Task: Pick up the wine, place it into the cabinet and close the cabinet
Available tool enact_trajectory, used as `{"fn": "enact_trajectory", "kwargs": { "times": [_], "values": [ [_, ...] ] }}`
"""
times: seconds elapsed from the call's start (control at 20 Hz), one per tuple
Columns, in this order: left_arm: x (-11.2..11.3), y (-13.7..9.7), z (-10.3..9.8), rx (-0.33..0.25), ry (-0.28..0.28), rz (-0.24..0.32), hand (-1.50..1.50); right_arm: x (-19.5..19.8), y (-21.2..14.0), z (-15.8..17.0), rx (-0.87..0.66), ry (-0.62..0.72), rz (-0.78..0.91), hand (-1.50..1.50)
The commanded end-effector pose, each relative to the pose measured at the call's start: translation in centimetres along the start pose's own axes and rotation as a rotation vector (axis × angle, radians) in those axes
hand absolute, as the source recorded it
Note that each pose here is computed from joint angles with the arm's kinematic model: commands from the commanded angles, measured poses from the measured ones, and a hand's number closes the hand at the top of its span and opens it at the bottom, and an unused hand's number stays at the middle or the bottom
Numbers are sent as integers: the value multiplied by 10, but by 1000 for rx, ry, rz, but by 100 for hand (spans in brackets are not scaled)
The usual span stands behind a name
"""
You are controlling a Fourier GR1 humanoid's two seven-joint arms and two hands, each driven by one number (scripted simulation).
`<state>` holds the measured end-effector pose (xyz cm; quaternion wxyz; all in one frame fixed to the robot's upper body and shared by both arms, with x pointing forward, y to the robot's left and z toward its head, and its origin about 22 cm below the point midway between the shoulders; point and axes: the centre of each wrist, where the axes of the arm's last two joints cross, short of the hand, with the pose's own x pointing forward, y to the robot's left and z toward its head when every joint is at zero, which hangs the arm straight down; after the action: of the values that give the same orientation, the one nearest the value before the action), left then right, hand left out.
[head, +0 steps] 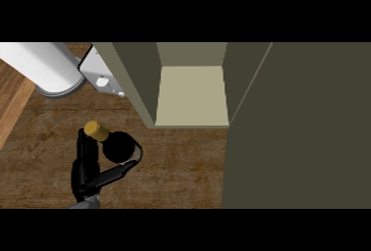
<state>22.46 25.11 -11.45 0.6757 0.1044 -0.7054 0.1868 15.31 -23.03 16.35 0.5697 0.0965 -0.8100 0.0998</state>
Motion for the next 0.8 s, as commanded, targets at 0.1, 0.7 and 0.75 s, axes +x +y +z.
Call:
{"fn": "enact_trajectory", "kwargs": {
  "times": [0.1, 0.7, 0.75],
  "values": [
    [-18, -6, -3, -14, 9, 40, -150, 8, 0, 10, -9, -1, 12, -150],
    [-50, 2, 1, -5, -1, 176, -150, 4, -4, -4, -20, -8, 19, -150],
    [-33, -1, -29, -4, -25, 174, -150, -3, -6, 1, -4, -1, 33, -150]
  ]
}}
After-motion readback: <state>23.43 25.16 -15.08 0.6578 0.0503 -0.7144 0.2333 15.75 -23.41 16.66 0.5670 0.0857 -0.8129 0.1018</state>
